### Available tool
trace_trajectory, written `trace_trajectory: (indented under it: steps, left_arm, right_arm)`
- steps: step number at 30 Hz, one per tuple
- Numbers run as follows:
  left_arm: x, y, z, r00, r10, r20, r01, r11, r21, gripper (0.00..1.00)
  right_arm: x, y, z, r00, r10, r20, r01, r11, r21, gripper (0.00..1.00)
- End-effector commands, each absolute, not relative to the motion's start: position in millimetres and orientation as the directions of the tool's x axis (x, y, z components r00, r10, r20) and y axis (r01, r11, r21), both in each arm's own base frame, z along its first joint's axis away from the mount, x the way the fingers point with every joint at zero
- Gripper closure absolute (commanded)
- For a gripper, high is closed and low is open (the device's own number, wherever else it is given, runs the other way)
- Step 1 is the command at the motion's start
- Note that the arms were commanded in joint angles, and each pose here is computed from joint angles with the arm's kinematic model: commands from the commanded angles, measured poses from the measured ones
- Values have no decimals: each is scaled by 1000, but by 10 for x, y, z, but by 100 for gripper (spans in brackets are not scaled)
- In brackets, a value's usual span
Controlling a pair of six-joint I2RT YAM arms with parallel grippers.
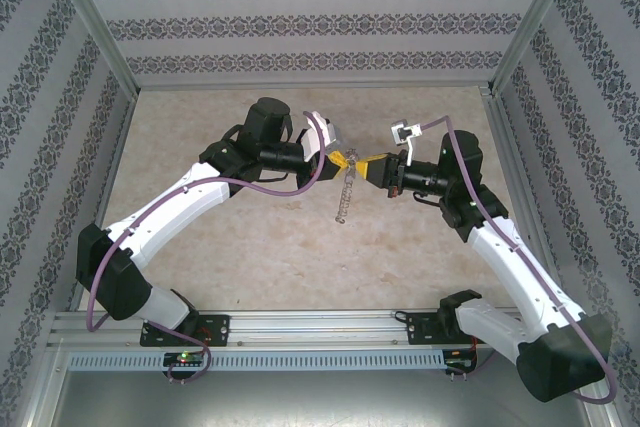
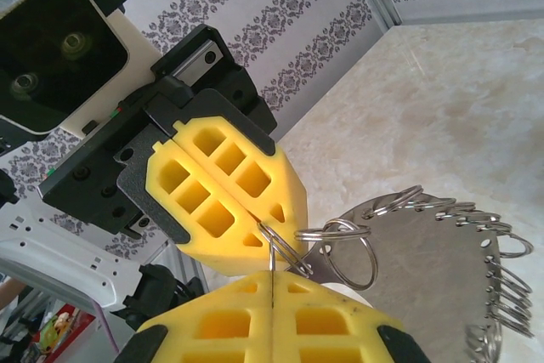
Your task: Put the keys on the keyring
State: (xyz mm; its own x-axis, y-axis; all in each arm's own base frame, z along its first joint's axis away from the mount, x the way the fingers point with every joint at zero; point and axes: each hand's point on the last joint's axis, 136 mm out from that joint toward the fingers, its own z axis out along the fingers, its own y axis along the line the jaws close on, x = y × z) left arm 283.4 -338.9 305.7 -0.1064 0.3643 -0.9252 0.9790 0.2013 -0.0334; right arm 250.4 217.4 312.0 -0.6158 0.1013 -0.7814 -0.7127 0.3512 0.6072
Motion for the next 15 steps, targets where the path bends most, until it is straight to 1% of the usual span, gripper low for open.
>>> trace_trajectory:
  steps: [1, 15]
  left_arm:
    - [2820, -3396, 3246, -53, 326, -944, 983, 185, 8, 100]
    - [2825, -3387, 3279, -46, 321, -946, 981, 191, 17, 100]
  right_arm:
    - [2501, 2118, 3107, -602, 110, -791, -714, 369, 595, 100]
    - [2463, 2096, 2950, -643, 99, -759, -683, 374, 627, 100]
